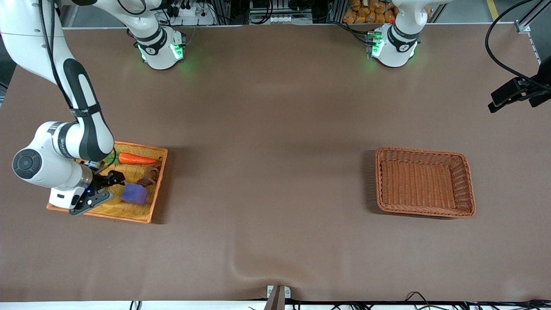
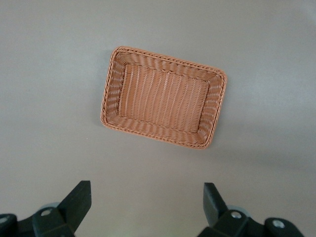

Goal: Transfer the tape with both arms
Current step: 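Reach the right gripper down to the yellow tape roll in the tray, then grasp the tape roll with the right gripper and carry it toward the table middle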

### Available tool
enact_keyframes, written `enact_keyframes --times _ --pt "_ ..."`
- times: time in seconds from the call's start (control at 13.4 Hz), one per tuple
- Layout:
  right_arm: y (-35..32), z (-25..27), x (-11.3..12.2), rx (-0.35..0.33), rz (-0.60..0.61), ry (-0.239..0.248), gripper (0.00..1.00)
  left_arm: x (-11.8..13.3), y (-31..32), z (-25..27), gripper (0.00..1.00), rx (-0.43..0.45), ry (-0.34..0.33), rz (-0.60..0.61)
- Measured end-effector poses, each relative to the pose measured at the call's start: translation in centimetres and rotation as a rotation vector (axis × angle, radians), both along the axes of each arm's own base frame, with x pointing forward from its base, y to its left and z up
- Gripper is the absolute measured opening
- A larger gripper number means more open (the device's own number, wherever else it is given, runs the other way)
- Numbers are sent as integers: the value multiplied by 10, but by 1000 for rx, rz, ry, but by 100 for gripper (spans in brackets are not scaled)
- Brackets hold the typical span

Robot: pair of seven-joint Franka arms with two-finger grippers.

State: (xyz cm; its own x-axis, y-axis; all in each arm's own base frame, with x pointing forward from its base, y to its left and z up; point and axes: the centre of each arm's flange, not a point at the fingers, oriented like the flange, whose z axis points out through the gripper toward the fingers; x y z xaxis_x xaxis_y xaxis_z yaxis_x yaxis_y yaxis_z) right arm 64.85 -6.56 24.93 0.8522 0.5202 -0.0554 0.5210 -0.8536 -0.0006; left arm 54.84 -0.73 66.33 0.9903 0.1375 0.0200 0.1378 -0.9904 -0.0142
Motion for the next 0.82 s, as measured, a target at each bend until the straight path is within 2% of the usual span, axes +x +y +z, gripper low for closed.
enact_keyframes --times 0.37,0.52,0.6,0.82 --pt "-6 -32 -10 7 59 64 100 0 0 0 100 0 0 0" --pt "-9 -39 -12 7 61 76 96 0 0 0 100 0 -1 0" --pt "-10 -40 -12 7 62 77 89 0 0 0 100 0 -1 0" --pt "-9 -40 -12 7 62 78 55 0 0 0 100 0 -1 0"
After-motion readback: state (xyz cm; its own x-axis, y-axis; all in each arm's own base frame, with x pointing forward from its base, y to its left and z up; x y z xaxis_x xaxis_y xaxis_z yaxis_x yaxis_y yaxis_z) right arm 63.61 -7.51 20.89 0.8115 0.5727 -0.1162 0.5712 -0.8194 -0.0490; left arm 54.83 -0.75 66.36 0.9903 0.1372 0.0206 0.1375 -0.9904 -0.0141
